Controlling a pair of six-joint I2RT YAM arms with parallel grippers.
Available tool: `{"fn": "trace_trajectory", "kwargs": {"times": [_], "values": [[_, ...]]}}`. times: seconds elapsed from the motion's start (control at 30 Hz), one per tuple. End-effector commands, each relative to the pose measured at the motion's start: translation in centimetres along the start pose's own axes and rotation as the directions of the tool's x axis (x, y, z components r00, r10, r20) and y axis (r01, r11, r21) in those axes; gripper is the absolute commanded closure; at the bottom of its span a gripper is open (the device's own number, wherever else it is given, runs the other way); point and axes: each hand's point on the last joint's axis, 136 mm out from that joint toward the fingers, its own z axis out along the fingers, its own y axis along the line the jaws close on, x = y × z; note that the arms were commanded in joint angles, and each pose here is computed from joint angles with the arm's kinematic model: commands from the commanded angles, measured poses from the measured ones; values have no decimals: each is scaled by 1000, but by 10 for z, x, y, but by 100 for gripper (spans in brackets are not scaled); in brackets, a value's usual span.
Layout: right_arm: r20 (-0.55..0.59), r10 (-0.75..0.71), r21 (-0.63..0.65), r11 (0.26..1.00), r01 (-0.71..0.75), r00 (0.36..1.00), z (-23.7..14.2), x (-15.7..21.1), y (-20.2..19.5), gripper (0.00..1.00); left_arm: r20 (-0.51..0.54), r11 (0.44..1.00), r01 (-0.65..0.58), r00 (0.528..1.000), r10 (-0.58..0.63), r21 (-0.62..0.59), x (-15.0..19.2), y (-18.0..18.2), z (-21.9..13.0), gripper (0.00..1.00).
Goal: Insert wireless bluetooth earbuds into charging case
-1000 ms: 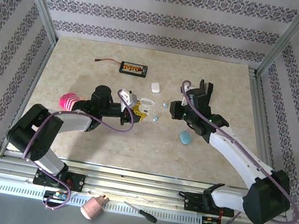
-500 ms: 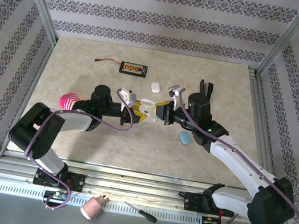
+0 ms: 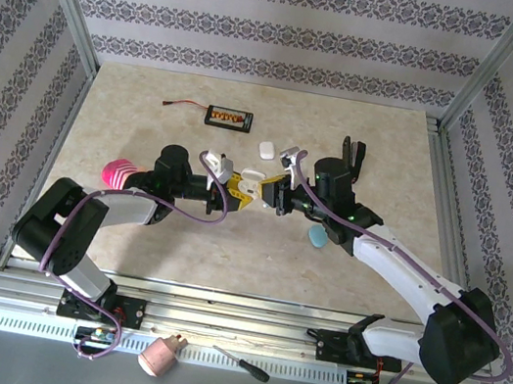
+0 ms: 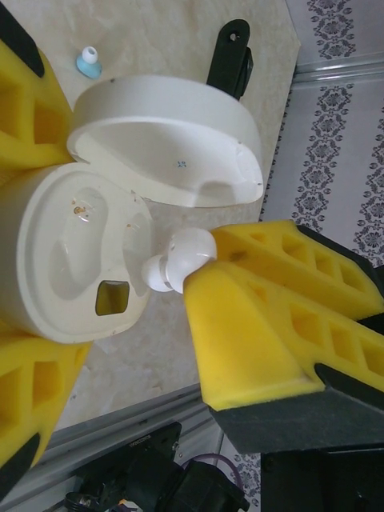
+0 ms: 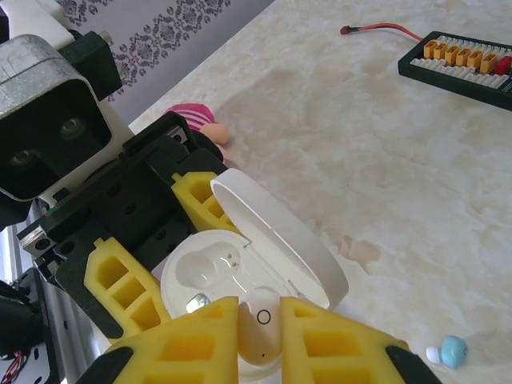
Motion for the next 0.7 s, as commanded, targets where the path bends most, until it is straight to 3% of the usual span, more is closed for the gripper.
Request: {"fn": "trace_trajectory", "kwargs": {"times": [0.0,0.47,0.67], "values": [[30,-41,-30,999,42,999,3,-14,9,85,52,998,-58,997,56,36,-24,-3,0,76],[-38,-33,-54,998,31,999,9,9,6,84,57,998,-61,997,60,11,-24,1,0,76],[7,-54,-27,998,54,999,0,-4,7,59,48,998,-67,997,67,-6,-21,2,-2,76]]}}
